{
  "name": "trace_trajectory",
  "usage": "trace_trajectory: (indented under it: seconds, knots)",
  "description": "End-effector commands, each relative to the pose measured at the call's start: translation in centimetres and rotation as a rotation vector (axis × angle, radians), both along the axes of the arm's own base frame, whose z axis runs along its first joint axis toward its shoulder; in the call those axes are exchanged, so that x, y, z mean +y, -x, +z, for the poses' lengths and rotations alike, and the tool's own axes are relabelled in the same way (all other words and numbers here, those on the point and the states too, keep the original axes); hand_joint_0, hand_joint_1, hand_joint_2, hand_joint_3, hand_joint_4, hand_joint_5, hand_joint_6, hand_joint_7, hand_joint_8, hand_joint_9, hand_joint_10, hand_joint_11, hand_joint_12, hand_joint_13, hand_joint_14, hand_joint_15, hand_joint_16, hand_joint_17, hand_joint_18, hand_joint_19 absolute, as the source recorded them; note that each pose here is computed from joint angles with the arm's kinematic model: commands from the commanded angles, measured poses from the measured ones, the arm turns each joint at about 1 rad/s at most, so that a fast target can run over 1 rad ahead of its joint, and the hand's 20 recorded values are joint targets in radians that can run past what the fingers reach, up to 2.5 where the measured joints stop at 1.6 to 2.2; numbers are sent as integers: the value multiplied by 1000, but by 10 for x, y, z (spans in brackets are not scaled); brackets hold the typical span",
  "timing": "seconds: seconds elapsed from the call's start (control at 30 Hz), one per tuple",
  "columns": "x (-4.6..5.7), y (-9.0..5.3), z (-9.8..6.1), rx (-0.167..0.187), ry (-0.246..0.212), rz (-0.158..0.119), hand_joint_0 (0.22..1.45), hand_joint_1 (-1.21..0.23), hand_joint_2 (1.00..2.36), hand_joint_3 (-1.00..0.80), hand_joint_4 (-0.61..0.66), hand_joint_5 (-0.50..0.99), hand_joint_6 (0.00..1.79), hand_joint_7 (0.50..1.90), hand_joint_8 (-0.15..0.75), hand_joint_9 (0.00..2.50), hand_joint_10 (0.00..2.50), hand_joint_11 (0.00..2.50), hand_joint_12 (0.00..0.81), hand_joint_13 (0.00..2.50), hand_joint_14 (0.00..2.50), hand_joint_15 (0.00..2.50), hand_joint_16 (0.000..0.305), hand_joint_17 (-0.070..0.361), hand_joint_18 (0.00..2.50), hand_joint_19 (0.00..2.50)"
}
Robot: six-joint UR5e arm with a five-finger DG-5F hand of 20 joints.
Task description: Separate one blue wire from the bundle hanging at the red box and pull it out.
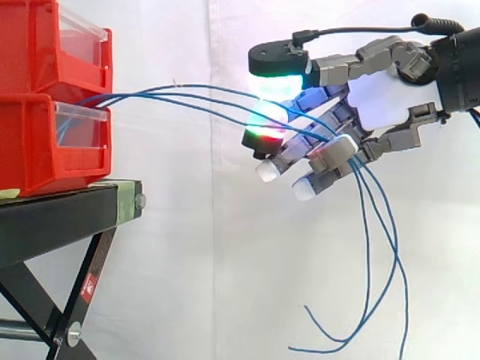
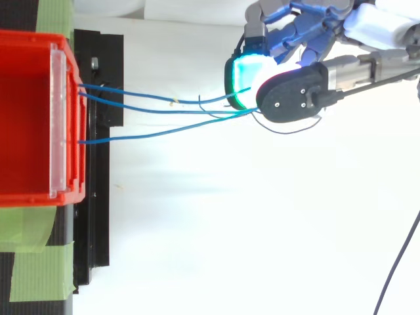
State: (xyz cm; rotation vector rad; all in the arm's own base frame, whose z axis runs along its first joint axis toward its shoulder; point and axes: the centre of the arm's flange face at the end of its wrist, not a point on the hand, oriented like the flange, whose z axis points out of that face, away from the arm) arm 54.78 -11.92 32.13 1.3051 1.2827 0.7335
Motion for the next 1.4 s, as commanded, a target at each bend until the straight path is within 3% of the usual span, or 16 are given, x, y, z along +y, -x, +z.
trace_trajectory:
  seconds: [0.0, 0.33, 0.7, 0.87, 0.97, 1.1, 1.37]
  knots:
    - [0, 0, 1, -2, 0, 0, 619, -683, 1022, -240, 166, -186, 798, 1190, 330, 773, 19, 736, 334, 1363, 0, 1530, 55, 123, 561, 689]
    - [0, 0, 0, 0, 0, 0, 597, -714, 1032, -45, 91, -168, 817, 1259, 331, 912, 21, 778, 331, 1387, 3, 1523, 53, 119, 591, 677]
    - [0, 0, 0, -8, -21, -8, 605, -743, 1032, 1, 114, -154, 814, 1318, 326, 973, 21, 792, 364, 1290, 16, 1395, 52, 118, 601, 658]
    - [0, 0, 0, -14, -41, -13, 607, -750, 1032, 1, 127, -151, 810, 1334, 327, 969, 19, 779, 403, 1100, 26, 1164, 52, 117, 584, 639]
    - [1, 0, 0, -16, -49, -12, 607, -755, 1031, 1, 136, -150, 810, 1327, 319, 937, 20, 746, 429, 842, 27, 847, 52, 116, 570, 612]
    - [0, 0, 0, -18, -45, -12, 607, -764, 1030, -1, 151, -146, 806, 1337, 313, 863, 19, 665, 403, 535, 17, 482, 53, 119, 504, 565]
    - [0, -1, 1, -21, -42, -8, 604, -770, 1029, -1, 157, -139, 792, 1368, 300, 745, 15, 563, 377, 282, 8, 221, 53, 118, 281, 393]
